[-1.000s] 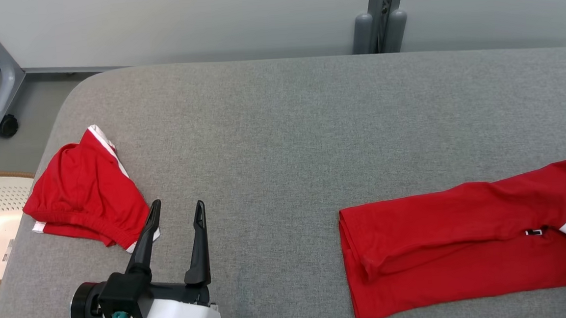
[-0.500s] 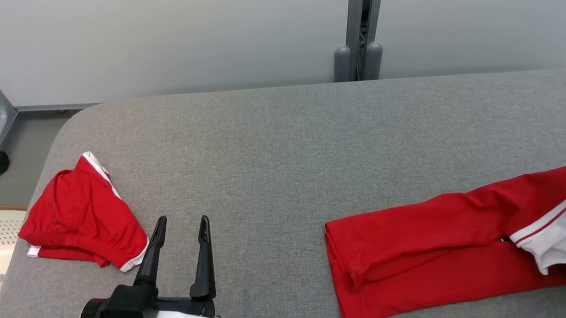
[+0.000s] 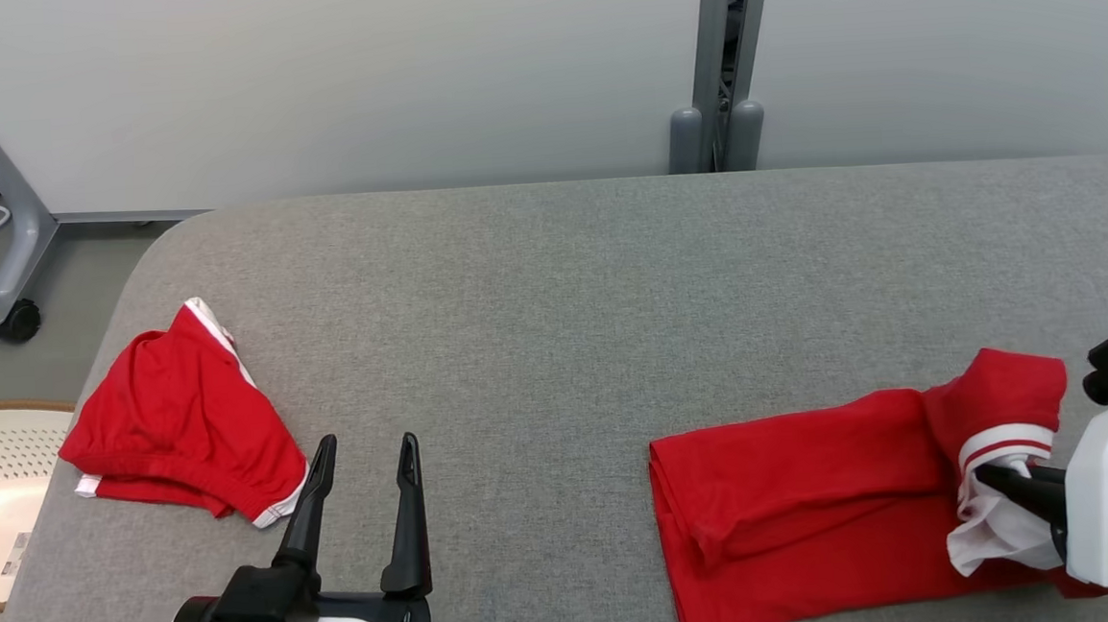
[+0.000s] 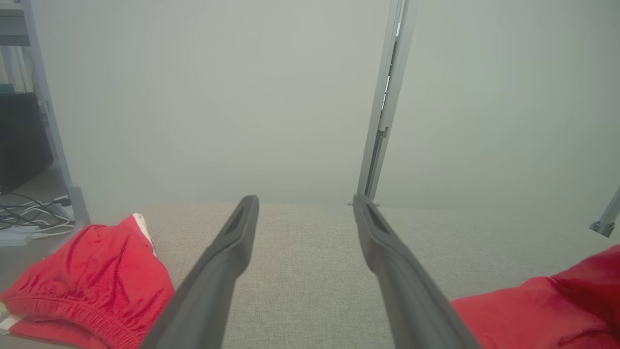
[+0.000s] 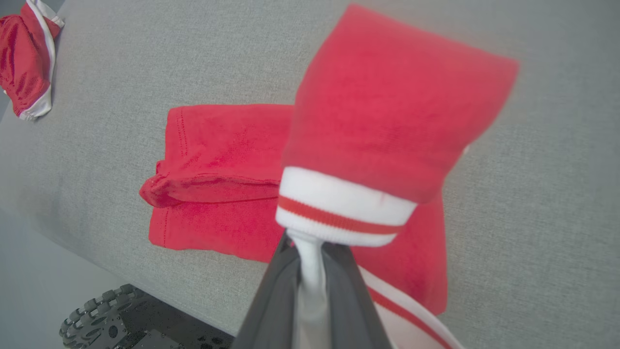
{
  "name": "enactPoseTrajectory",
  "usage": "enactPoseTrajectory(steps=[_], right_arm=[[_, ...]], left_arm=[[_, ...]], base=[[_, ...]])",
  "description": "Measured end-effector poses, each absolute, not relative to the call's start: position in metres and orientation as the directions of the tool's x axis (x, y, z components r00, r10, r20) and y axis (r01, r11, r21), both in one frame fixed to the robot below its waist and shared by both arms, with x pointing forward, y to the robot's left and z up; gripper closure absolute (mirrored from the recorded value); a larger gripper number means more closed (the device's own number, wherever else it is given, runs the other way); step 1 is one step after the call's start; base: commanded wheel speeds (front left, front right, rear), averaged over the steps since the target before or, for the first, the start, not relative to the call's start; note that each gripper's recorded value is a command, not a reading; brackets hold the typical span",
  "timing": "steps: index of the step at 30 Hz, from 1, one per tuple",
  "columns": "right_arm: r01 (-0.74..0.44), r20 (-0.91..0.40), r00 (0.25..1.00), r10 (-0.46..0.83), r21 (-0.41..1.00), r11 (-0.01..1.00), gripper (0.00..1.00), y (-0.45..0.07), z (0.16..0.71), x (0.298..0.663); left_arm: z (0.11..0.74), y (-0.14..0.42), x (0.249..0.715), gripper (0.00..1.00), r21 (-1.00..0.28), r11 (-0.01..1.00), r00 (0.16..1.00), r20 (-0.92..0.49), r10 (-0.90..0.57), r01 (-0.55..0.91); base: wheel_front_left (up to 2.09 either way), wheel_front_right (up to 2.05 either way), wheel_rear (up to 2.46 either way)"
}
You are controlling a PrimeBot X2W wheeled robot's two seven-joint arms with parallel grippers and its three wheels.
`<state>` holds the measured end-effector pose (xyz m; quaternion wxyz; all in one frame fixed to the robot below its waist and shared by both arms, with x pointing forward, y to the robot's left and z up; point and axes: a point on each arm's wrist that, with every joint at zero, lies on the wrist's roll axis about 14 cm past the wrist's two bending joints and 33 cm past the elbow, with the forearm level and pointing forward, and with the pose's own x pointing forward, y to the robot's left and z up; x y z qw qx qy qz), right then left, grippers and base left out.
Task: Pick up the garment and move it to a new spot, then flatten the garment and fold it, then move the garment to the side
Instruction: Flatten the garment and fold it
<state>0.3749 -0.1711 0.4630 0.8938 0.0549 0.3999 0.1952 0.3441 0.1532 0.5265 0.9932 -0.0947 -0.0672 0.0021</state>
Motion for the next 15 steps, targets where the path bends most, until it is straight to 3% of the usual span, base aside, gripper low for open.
enactPoseTrajectory(steps=[15], right_arm=[[-0.349, -0.660, 0.530, 0.533, 0.403, 0.846, 1.00, -0.093, 0.452, 0.372]], left_arm=[[0.517, 0.172, 0.333, 0.00, -0.209, 0.975, 0.991, 0.099, 0.092, -0.069]], base=[[0.00, 0.00, 0.00]])
